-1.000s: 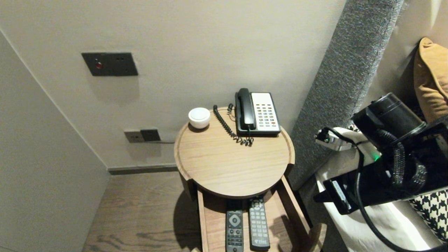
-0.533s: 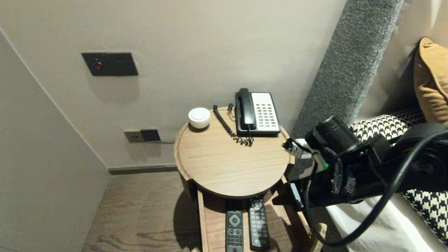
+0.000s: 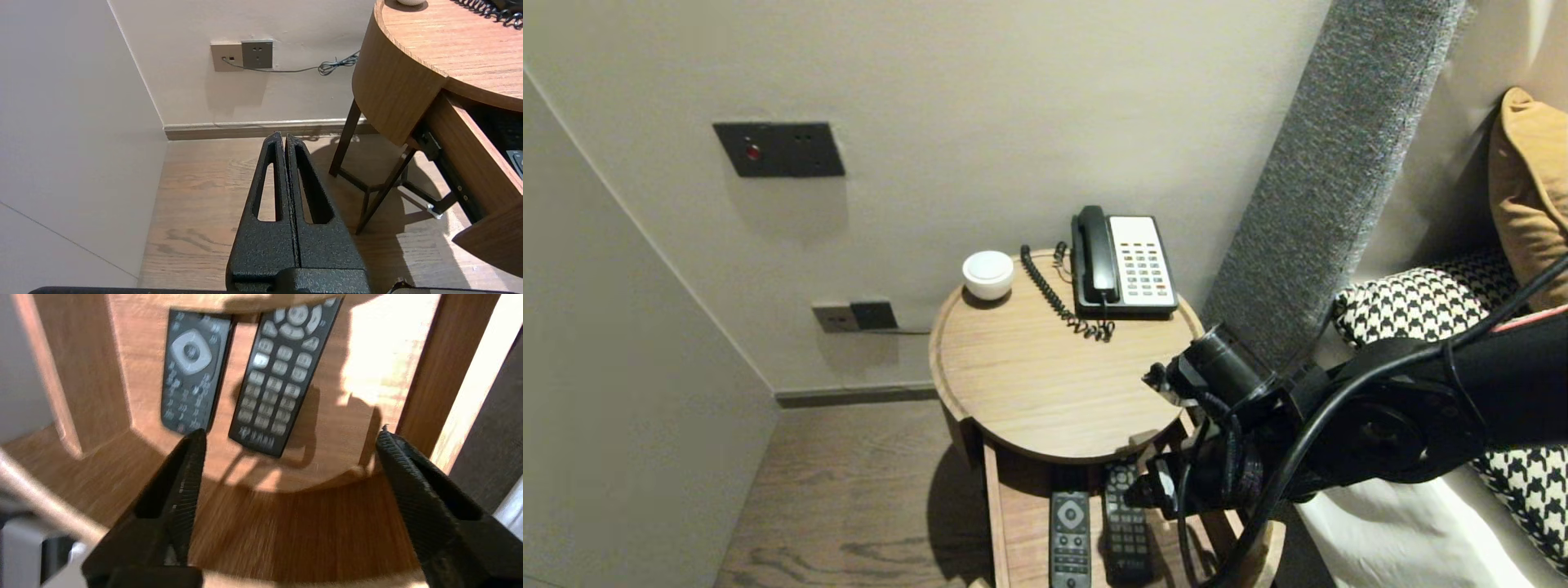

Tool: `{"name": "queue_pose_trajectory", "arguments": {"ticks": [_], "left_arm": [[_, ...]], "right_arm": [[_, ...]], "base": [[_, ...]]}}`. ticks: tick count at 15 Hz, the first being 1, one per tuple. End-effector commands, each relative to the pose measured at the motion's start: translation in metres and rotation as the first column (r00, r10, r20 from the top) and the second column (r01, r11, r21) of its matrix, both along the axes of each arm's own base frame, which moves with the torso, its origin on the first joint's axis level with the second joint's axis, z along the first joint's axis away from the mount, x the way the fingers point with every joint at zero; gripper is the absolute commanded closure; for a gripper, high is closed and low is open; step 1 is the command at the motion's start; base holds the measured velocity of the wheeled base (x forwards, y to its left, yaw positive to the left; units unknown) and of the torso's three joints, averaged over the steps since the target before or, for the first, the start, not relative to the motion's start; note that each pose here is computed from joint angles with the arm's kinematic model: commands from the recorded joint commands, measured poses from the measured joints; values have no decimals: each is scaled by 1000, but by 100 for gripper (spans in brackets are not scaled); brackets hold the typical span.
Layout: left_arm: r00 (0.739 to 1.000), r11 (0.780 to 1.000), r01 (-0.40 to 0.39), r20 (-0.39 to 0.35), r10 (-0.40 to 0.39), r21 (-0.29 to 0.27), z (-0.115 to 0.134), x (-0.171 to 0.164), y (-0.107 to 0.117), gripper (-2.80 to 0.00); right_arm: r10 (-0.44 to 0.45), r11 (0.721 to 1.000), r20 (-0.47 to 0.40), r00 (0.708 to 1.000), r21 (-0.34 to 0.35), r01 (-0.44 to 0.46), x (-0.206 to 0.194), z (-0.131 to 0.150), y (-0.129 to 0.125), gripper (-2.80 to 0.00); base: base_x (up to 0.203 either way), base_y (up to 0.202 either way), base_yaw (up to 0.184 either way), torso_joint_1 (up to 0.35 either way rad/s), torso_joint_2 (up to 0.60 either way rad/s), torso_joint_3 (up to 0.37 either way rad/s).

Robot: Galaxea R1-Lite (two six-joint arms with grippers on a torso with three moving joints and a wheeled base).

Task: Take the remote control out of the drawer one by one and place them on the table

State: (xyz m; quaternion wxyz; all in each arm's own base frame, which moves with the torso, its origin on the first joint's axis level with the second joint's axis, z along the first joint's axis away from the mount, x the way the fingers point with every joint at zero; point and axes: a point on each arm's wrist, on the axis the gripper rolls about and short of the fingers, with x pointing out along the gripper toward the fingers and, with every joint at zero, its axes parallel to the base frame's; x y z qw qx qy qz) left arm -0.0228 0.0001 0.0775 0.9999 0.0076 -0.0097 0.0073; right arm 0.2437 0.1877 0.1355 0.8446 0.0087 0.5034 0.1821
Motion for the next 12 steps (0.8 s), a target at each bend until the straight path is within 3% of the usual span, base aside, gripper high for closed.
{"name": "queue_pose_trajectory", "arguments": {"ticks": [1, 4, 12], "left_arm": [[1000, 1000, -1, 0, 1, 0, 0, 0, 0, 0], [1000, 1000, -1, 0, 1, 0, 0, 0, 0, 0], [1000, 1000, -1, 0, 1, 0, 0, 0, 0, 0]], "right_arm": [[-27, 997, 24, 999, -69, 29, -3, -15, 5, -280], [-11, 997, 63, 998, -73, 16, -5, -25, 15, -280], [-18, 996, 41, 999, -87, 22, 3, -53, 24, -280]], "base": [[0, 0, 0, 0, 0, 0], [0, 0, 0, 0, 0, 0], [0, 0, 0, 0, 0, 0]]}}
